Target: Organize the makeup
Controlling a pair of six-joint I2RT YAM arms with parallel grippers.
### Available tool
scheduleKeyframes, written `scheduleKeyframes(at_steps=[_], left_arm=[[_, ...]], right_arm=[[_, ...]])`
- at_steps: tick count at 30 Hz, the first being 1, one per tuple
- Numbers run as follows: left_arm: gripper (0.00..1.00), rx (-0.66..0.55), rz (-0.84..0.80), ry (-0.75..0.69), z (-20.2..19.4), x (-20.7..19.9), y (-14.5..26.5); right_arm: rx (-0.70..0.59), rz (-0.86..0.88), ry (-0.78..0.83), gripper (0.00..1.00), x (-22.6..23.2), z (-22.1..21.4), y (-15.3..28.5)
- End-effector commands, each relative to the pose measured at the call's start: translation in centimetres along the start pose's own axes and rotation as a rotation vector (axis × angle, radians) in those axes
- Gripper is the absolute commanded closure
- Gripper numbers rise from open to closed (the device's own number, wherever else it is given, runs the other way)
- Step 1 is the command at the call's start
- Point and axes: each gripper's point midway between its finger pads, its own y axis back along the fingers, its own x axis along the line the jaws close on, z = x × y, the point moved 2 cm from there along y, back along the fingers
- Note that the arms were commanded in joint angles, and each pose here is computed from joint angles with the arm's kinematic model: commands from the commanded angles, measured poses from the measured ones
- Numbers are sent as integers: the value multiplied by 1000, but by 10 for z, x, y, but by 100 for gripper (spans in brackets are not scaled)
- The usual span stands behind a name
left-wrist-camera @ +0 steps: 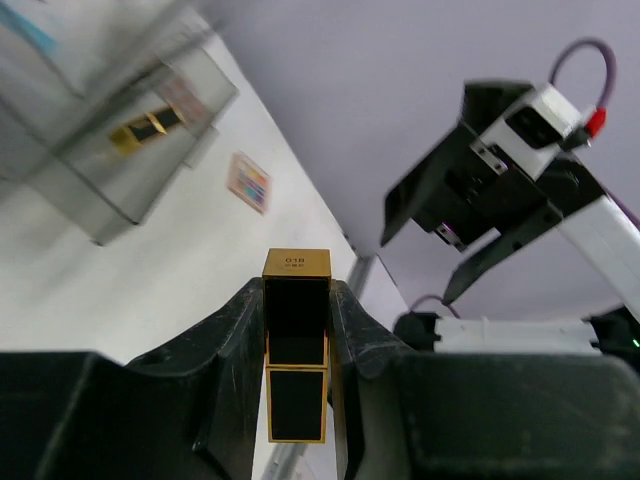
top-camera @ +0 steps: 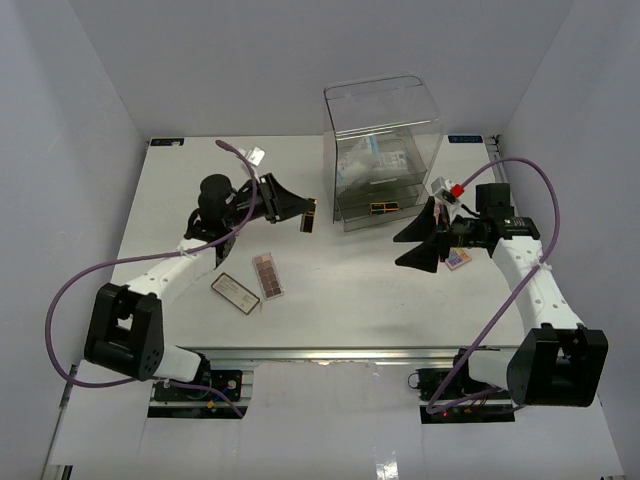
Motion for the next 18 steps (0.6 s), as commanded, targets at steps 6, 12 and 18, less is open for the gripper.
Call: scheduleKeyframes(at_steps=[6,12,18], left_arm=[[100,-85,-280,-101,-16,-83,-17],[100,-87,-335,-90,-24,-99,-31],[100,-71,-365,-86,-30,-107,-48]], right_arm=[[-50,-23,-52,15,2,44,-36],[-92,-46,-72,10,3,46,-58],[-123,-42,-71,10,4,56,-70]])
